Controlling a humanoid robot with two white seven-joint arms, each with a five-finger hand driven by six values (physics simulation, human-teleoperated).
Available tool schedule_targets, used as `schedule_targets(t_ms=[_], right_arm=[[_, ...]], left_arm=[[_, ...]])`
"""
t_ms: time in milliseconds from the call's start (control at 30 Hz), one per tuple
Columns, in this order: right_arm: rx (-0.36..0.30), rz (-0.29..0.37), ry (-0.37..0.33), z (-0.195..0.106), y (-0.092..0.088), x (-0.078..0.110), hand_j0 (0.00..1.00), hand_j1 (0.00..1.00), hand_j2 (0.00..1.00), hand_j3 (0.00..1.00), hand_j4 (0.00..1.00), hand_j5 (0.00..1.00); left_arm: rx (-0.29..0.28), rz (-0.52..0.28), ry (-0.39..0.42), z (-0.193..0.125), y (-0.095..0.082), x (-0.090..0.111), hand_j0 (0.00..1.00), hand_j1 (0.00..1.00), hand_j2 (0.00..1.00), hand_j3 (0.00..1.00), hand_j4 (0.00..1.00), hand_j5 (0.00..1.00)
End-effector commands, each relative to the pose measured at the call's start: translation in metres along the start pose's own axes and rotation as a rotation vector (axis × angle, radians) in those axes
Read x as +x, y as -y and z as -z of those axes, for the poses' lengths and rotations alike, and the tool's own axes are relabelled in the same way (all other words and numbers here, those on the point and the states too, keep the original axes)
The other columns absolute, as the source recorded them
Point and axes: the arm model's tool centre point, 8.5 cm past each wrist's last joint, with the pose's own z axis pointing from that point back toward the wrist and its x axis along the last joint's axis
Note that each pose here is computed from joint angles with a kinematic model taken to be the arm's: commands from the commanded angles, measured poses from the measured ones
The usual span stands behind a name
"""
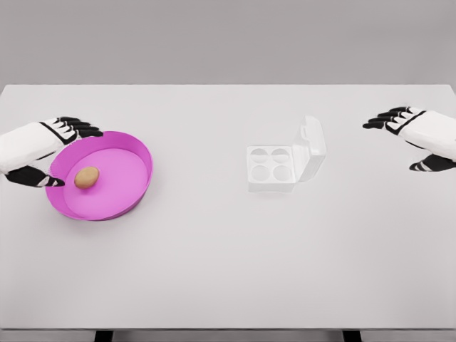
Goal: Pack egg into the box and close the box lid
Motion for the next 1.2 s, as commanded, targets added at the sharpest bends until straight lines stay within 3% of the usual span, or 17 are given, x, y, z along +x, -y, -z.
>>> schedule_targets(t_ms=[0,33,67,100,167,200,267,333,400,567,700,767,833,1167], right_arm=[[0.015,-0.012,-0.022,0.002,-0.004,-0.002,1.0,1.0,1.0,1.0,1.0,1.0],[0.028,-0.037,-0.042,0.002,-0.004,-0.004,1.0,1.0,1.0,1.0,1.0,1.0],[-0.012,-0.013,-0.095,-0.012,0.001,-0.019,1.0,1.0,1.0,1.0,1.0,1.0],[-0.034,0.006,-0.097,-0.011,0.0,-0.019,1.0,1.0,1.0,1.0,1.0,1.0],[-0.033,0.031,-0.087,-0.007,-0.011,-0.014,1.0,1.0,1.0,1.0,1.0,1.0],[-0.029,0.039,-0.092,-0.009,-0.015,-0.015,1.0,1.0,1.0,1.0,1.0,1.0],[-0.051,0.053,-0.126,-0.021,-0.014,-0.022,1.0,1.0,1.0,1.0,1.0,1.0],[-0.04,0.074,-0.14,-0.028,-0.025,-0.023,1.0,1.0,1.0,1.0,1.0,1.0],[-0.037,0.075,-0.143,-0.03,-0.026,-0.023,1.0,1.0,1.0,1.0,1.0,1.0],[-0.034,0.08,-0.134,-0.026,-0.029,-0.02,1.0,1.0,1.0,1.0,1.0,1.0],[0.03,0.112,-0.099,-0.007,-0.049,-0.017,1.0,1.0,1.0,1.0,1.0,1.0],[0.055,0.125,-0.097,-0.004,-0.057,-0.018,1.0,1.0,1.0,1.0,1.0,1.0],[0.086,0.111,-0.049,0.012,-0.06,-0.007,1.0,1.0,1.0,1.0,1.0,1.0],[0.093,0.102,-0.039,0.015,-0.059,-0.005,1.0,1.0,1.0,1.0,1.0,1.0]], left_arm=[[-0.066,-0.127,0.131,0.002,0.0,0.021,1.0,1.0,1.0,1.0,1.0,1.0],[-0.021,-0.154,0.171,0.003,-0.009,0.028,1.0,1.0,1.0,1.0,1.0,1.0],[0.032,-0.148,0.217,0.005,-0.027,0.037,1.0,1.0,1.0,1.0,1.0,1.0],[0.046,-0.161,0.18,0.004,-0.034,0.034,1.0,1.0,1.0,1.0,1.0,1.0],[0.039,-0.22,0.116,0.004,-0.037,0.027,1.0,1.0,1.0,1.0,1.0,1.0],[0.009,-0.288,0.033,0.005,-0.029,0.019,1.0,1.0,1.0,1.0,1.0,1.0],[-0.035,-0.335,-0.031,0.006,-0.017,0.013,1.0,1.0,1.0,1.0,1.0,1.0],[-0.062,-0.326,-0.051,0.004,-0.014,0.012,1.0,1.0,1.0,1.0,1.0,1.0],[-0.114,-0.275,-0.089,-0.003,-0.014,0.008,1.0,1.0,1.0,1.0,1.0,1.0],[-0.179,-0.186,-0.11,-0.008,-0.02,0.012,1.0,1.0,1.0,1.0,1.0,1.0],[-0.214,-0.172,-0.118,-0.006,-0.012,0.012,0.98,0.98,0.98,0.98,0.98,0.98],[-0.219,-0.153,-0.133,-0.005,-0.01,0.01,0.96,0.96,0.96,0.96,0.96,0.96],[-0.224,-0.165,-0.149,-0.004,-0.009,0.009,0.95,0.95,0.95,0.95,0.95,0.95],[-0.234,-0.207,-0.183,0.019,0.002,0.007,0.91,0.91,0.91,0.91,0.91,0.91]])
